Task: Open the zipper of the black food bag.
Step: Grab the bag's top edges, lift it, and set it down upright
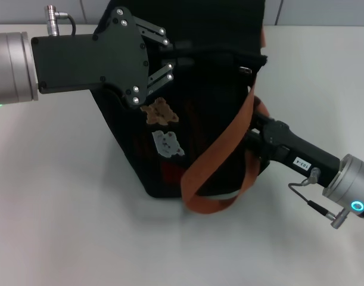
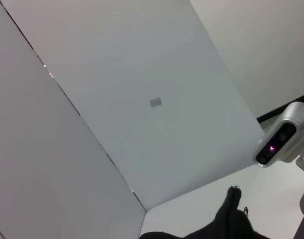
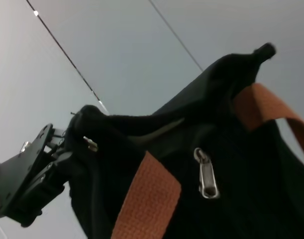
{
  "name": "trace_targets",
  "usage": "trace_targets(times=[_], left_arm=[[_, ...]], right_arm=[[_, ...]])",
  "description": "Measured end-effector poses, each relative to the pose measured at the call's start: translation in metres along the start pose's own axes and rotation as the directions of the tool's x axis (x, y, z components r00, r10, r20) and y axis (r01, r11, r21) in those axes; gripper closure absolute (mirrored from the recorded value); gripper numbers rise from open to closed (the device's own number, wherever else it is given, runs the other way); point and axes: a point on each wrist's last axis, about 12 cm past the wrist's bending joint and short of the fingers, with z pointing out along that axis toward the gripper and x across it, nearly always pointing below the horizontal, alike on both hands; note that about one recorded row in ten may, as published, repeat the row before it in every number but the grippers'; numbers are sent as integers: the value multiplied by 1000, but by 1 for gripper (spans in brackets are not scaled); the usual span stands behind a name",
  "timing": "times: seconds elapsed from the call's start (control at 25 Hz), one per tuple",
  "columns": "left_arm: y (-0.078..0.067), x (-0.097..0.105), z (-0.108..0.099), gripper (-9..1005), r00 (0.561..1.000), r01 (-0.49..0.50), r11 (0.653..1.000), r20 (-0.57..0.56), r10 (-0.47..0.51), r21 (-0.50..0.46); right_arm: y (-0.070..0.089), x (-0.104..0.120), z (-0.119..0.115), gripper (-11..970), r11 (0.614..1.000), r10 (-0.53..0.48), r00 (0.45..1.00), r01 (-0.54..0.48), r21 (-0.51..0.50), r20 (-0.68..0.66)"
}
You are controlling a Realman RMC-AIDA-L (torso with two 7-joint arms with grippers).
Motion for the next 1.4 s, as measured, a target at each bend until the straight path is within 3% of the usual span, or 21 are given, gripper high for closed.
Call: trace_targets(times=[0.44, 0.64, 0.88, 1.16, 1.4], left_arm=[[-7, 2, 1, 891, 1000, -16, 1000, 9, 16, 9], [-8, 4, 2, 891, 1000, -8, 1000, 9, 8, 12], [-10, 7, 2, 890, 1000, 3, 1000, 7, -3, 12], [-11, 9, 2, 891, 1000, 5, 1000, 5, -5, 14], [-11, 11, 2, 893, 1000, 13, 1000, 3, -13, 9]], right_arm=[[-1, -6, -25, 129, 999, -33, 997, 32, 10, 70], [-2, -19, -31, 130, 995, -96, 989, 97, -3, 116], [-7, -30, -39, 131, 981, -193, 965, 187, 54, 176], [-8, -39, -46, 132, 940, -340, 917, 328, 90, 211], [-8, -49, -66, 133, 888, -459, 862, 444, 118, 215]])
